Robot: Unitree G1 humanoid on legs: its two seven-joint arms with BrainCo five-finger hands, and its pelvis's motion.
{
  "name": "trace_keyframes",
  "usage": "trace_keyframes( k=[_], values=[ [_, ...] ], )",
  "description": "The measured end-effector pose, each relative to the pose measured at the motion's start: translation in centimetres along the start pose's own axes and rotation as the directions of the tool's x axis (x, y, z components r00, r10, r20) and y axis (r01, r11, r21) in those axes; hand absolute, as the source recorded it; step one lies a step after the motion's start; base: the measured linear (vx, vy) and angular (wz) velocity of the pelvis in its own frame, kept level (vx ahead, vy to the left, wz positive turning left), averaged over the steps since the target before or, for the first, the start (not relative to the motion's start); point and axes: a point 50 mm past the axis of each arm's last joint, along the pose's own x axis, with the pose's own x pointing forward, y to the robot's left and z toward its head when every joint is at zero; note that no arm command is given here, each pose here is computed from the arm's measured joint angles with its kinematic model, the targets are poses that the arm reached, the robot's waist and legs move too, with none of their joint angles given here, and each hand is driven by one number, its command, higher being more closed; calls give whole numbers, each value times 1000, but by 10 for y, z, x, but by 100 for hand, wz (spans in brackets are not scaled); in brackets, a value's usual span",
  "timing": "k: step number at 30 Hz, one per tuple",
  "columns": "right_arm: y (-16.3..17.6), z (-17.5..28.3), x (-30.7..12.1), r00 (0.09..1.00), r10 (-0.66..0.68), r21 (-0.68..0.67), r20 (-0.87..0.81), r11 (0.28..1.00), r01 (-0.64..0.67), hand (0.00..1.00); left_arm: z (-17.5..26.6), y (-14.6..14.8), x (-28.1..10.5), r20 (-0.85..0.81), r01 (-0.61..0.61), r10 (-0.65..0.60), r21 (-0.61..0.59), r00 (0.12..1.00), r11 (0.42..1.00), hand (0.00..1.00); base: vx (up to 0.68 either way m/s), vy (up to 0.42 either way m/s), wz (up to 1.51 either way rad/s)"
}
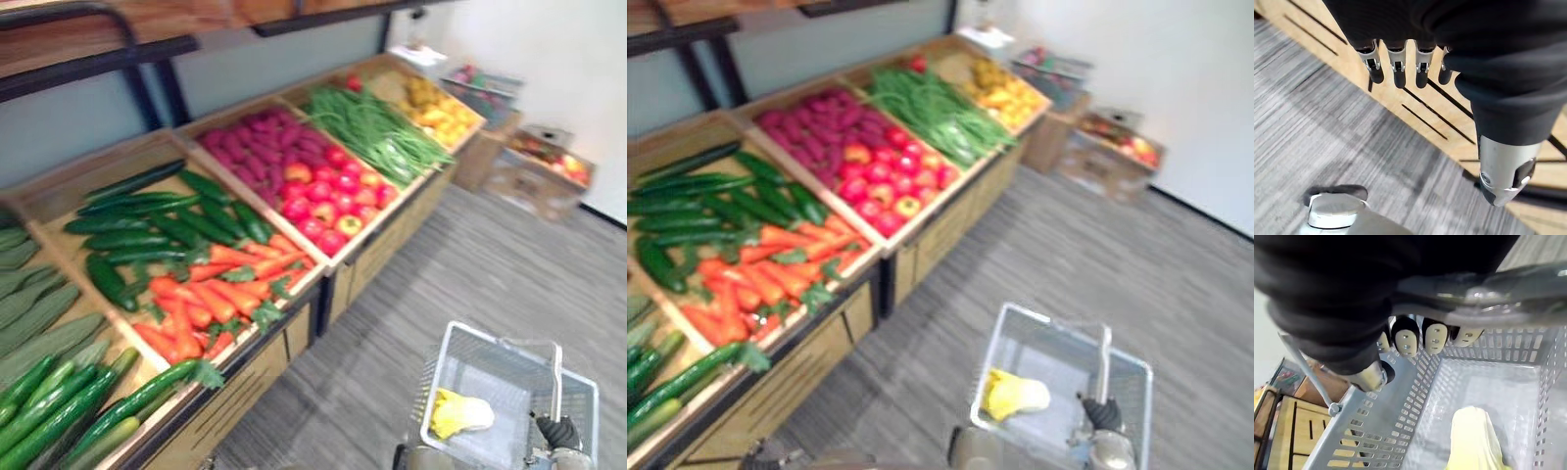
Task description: Pick vegetable in the basket
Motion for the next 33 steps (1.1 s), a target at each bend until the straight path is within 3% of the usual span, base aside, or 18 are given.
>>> trace_keyframes(
  k=[6,10,16,23,33],
  values=[
    [-15,-27,-13,993,-83,89,-87,992,91,100,7,6,3,2,-56,57,-84,998,995,0,277,-473,159],
    [-19,-15,-5,991,-111,139,-70,983,120,100,4,-27,-4,-36,2,-8,-167,999,986,0,135,-492,101],
    [-27,-14,-2,981,-172,186,-86,965,186,100,6,-30,-5,-29,9,-14,-159,999,987,0,70,-363,102],
    [-17,-14,9,977,-152,219,-148,959,182,100,-9,-27,-10,-64,-5,-4,-135,998,991,0,-15,16,19],
    [-3,-31,3,971,-98,193,-219,971,141,100,5,-19,-3,-6,13,-13,-112,1000,994,0,-26,86,5]
  ],
)
